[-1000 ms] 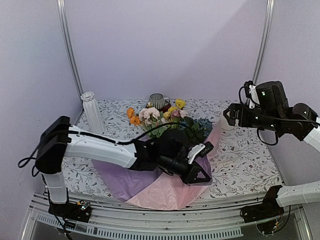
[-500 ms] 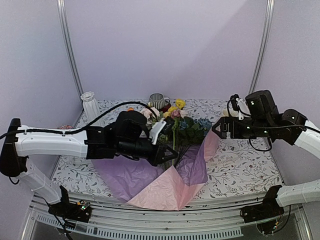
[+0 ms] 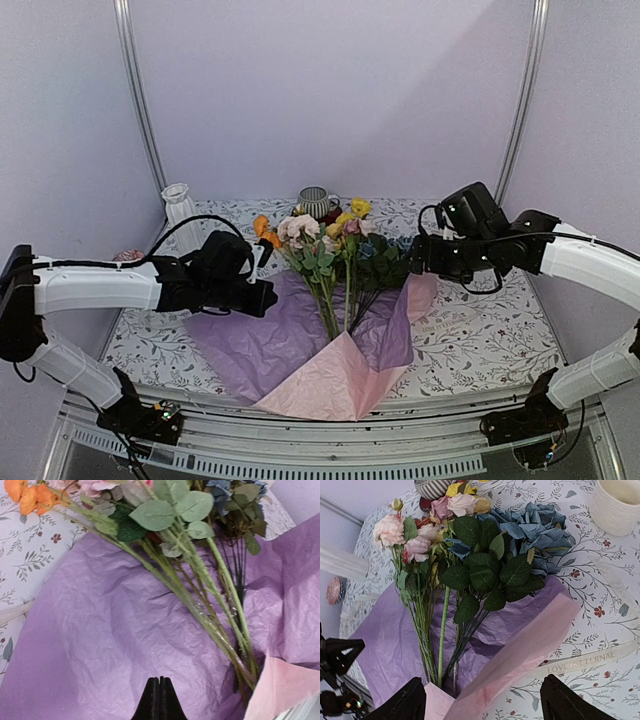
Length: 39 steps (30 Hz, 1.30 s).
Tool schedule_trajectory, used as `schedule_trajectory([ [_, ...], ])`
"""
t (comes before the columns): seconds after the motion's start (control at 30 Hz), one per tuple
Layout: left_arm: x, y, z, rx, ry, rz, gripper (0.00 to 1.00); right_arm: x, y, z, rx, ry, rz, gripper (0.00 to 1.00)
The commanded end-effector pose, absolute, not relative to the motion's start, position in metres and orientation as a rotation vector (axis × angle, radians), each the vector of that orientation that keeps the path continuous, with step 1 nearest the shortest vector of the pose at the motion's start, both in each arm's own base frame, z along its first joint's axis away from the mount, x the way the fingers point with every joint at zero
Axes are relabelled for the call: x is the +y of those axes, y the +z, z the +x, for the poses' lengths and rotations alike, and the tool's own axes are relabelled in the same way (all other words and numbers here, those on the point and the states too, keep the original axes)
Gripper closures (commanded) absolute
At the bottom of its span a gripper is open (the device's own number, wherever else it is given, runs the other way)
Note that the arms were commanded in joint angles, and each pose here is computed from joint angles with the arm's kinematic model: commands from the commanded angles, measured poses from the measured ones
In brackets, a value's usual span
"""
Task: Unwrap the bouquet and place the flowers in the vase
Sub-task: Unfold the 2/3-folded wrapping paper from the folded wrapping paper.
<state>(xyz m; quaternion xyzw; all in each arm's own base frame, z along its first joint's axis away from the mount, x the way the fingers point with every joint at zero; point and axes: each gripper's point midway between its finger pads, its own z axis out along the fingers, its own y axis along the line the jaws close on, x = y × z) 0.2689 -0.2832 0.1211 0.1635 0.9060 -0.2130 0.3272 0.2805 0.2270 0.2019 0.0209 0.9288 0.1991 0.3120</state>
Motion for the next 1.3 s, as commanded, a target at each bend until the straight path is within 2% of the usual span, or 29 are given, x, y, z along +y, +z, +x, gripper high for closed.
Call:
schedule_trajectory([
  [0.0,-0.252,0.097,0.289,2.420,-0.406,0.318,1.00,0.228,0.211,0.301,2.425,0.485,0.206,0.24],
  [0.17,-0.241,0.072,0.301,2.474,-0.311,0.271,1.00,0.225,0.200,0.312,2.475,0.356,0.275,0.36],
  [0.3,-0.235,0.046,0.306,2.535,-0.232,0.255,1.00,0.215,0.197,0.310,2.468,0.313,0.283,0.50],
  [0.47,-0.230,0.027,0.308,2.573,-0.174,0.255,1.00,0.196,0.198,0.298,2.475,0.239,0.275,0.85],
  [0.53,-0.229,0.022,0.309,2.582,-0.166,0.253,1.00,0.188,0.194,0.292,2.494,0.202,0.262,0.93],
  [0.63,-0.227,0.014,0.309,2.600,-0.156,0.248,1.00,0.168,0.185,0.280,2.527,0.103,0.278,0.97],
  [1.27,-0.200,-0.010,0.303,2.646,-0.045,0.190,1.00,0.072,0.144,0.207,2.561,-0.095,0.533,0.96],
])
